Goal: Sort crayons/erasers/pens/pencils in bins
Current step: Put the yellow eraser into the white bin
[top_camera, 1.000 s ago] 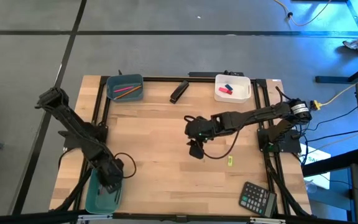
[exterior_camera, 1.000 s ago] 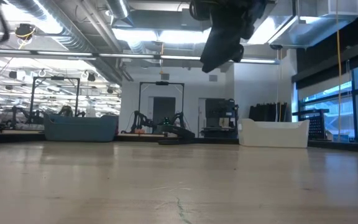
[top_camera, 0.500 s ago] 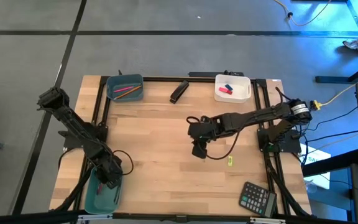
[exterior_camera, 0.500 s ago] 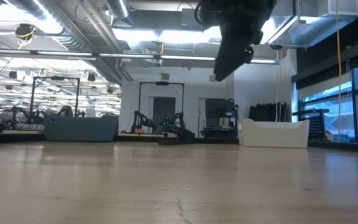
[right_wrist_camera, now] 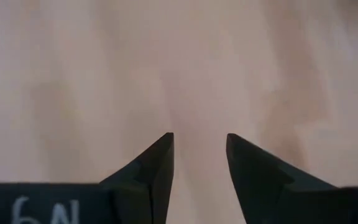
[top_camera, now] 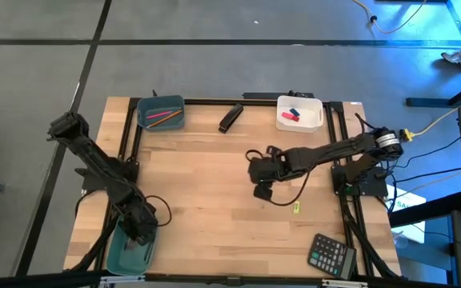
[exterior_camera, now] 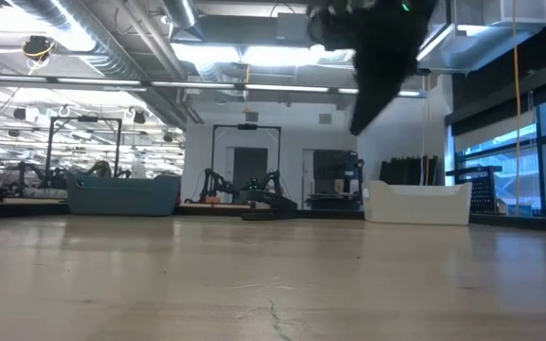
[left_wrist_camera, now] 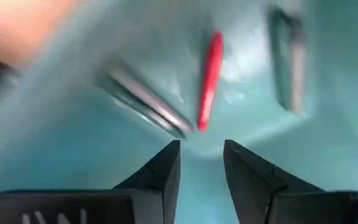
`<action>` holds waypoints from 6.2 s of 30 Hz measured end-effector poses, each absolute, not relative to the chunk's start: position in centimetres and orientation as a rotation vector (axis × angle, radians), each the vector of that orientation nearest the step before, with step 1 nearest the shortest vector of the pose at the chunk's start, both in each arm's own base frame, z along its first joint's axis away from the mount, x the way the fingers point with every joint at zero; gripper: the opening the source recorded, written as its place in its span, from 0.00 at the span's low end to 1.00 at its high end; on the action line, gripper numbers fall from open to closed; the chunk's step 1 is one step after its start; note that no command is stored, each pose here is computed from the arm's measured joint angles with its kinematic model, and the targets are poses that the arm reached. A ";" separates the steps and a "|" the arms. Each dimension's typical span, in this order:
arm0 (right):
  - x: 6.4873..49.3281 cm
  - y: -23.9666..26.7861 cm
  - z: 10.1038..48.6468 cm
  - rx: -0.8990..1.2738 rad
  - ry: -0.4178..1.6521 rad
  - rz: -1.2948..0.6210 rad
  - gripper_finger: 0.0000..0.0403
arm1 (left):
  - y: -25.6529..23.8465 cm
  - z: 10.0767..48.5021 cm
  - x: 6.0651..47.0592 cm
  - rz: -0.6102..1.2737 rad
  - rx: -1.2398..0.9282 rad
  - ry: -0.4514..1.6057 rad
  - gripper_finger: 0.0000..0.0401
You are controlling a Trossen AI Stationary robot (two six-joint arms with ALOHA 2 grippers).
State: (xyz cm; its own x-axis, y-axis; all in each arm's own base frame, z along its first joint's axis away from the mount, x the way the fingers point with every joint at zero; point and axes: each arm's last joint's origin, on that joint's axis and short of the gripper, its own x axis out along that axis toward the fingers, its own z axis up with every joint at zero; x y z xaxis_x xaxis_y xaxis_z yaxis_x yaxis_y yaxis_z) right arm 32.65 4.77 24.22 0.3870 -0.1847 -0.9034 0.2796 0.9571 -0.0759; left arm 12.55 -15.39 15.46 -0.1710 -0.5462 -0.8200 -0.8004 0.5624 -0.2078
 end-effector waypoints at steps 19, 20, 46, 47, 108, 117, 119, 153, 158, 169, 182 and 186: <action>18.1 6.0 18.3 -0.020 1.356 0.153 0.37 | -15.8 26.9 18.5 0.011 -1.051 1.273 0.28; 18.1 6.3 18.0 -0.025 1.368 0.192 0.37 | -15.4 27.4 18.9 -0.003 -1.033 1.246 0.28; 21.2 8.8 16.5 -0.712 1.427 0.754 0.58 | -10.3 31.4 22.9 -0.059 -0.775 0.924 0.28; 20.9 8.8 16.2 -0.747 1.423 0.789 0.60 | -10.3 31.3 22.9 -0.047 -0.770 0.916 0.28; 28.4 6.1 17.8 -0.732 1.196 0.691 0.23 | -9.5 31.2 23.0 0.051 -0.750 0.885 0.28; 30.9 1.9 21.0 -0.606 1.146 0.494 0.23 | -7.6 32.5 22.0 0.017 -0.721 0.833 0.28; 31.3 1.0 21.8 -0.582 1.136 0.455 0.23 | -7.1 33.1 21.4 0.012 -0.712 0.808 0.28; 31.1 -11.0 27.8 -0.360 1.149 -0.104 0.23 | 0.2 36.5 14.0 0.131 -0.334 0.619 0.28; 29.9 -14.1 28.4 -0.384 1.123 -0.168 0.23 | 1.1 36.5 14.0 0.196 -0.358 0.606 0.28; 25.7 -20.8 28.6 -0.256 1.145 -0.350 0.23 | 3.9 37.4 14.1 0.298 -0.145 0.497 0.28; 22.1 -23.2 25.8 -0.038 1.233 -0.469 0.23 | 7.4 37.2 14.6 0.314 -0.129 0.487 0.28; 21.5 -22.9 24.4 0.011 1.269 -0.472 0.23 | 8.4 36.8 15.1 0.285 -0.131 0.513 0.28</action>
State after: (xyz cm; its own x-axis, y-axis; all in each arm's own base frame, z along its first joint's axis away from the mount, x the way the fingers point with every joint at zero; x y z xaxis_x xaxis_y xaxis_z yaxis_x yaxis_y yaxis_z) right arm 21.53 -22.95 24.41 0.2148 -0.3345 -0.9176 0.3466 0.9045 -0.2486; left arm 15.06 8.41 36.75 0.8330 0.2357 -0.5005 -0.3011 0.9521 -0.0527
